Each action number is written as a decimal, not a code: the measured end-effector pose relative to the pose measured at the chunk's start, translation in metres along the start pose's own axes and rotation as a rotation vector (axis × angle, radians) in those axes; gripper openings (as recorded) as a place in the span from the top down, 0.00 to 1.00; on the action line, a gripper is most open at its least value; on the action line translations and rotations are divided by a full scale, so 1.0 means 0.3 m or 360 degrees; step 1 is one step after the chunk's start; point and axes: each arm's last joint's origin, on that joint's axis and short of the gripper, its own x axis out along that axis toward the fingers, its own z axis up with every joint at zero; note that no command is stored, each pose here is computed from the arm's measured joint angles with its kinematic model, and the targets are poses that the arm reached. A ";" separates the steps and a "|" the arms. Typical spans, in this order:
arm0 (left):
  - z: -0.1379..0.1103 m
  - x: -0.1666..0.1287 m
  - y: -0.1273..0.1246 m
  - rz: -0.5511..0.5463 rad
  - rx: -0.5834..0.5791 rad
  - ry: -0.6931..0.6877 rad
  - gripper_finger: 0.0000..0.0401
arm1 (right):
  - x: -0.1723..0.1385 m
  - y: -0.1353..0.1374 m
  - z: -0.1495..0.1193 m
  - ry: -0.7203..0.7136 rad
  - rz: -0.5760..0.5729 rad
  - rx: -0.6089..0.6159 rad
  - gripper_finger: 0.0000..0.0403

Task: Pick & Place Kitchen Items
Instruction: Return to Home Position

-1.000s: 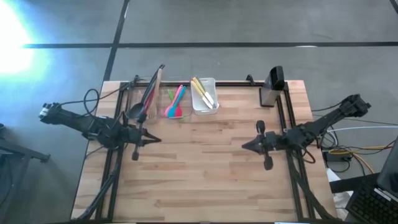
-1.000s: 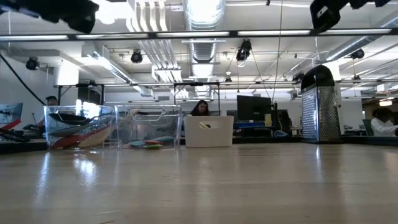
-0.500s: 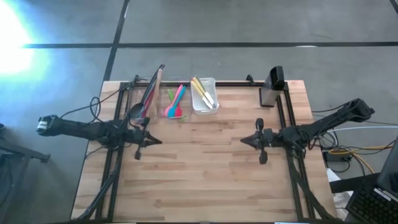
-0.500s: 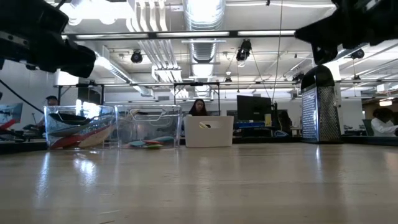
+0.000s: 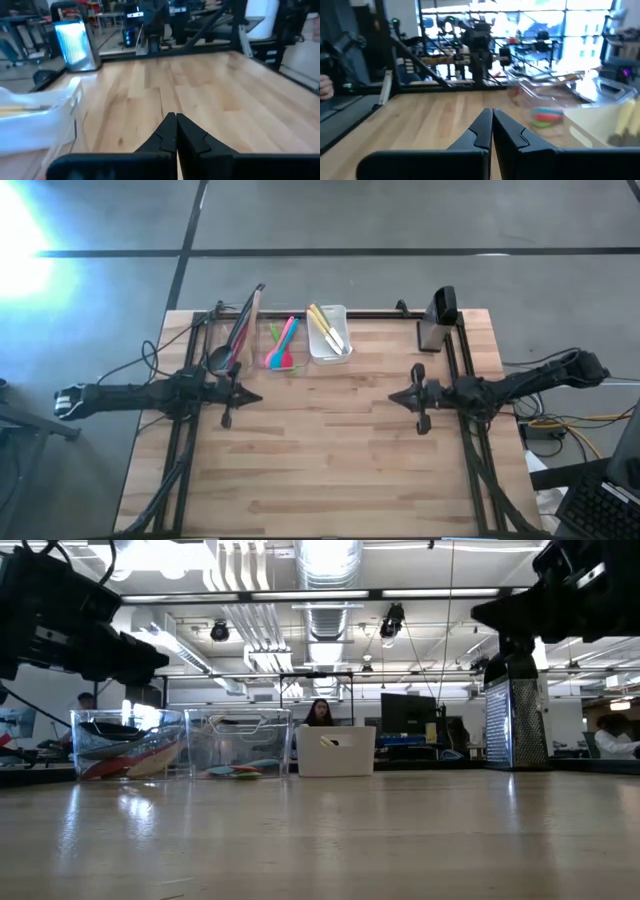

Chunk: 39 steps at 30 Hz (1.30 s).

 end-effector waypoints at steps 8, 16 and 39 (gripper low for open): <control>-0.022 -0.001 0.005 0.0090 -0.0141 0.0107 0.93 | 0.000 -0.019 -0.019 0.0073 -0.0130 0.0167 0.98; -0.025 -0.001 0.004 0.0090 -0.0170 0.0117 0.94 | 0.000 -0.019 -0.019 0.0077 -0.0131 0.0164 0.98; 0.031 -0.072 -0.007 0.0124 -0.0094 -0.0239 0.93 | -0.103 -0.034 0.031 -0.0109 -0.0126 0.0193 0.98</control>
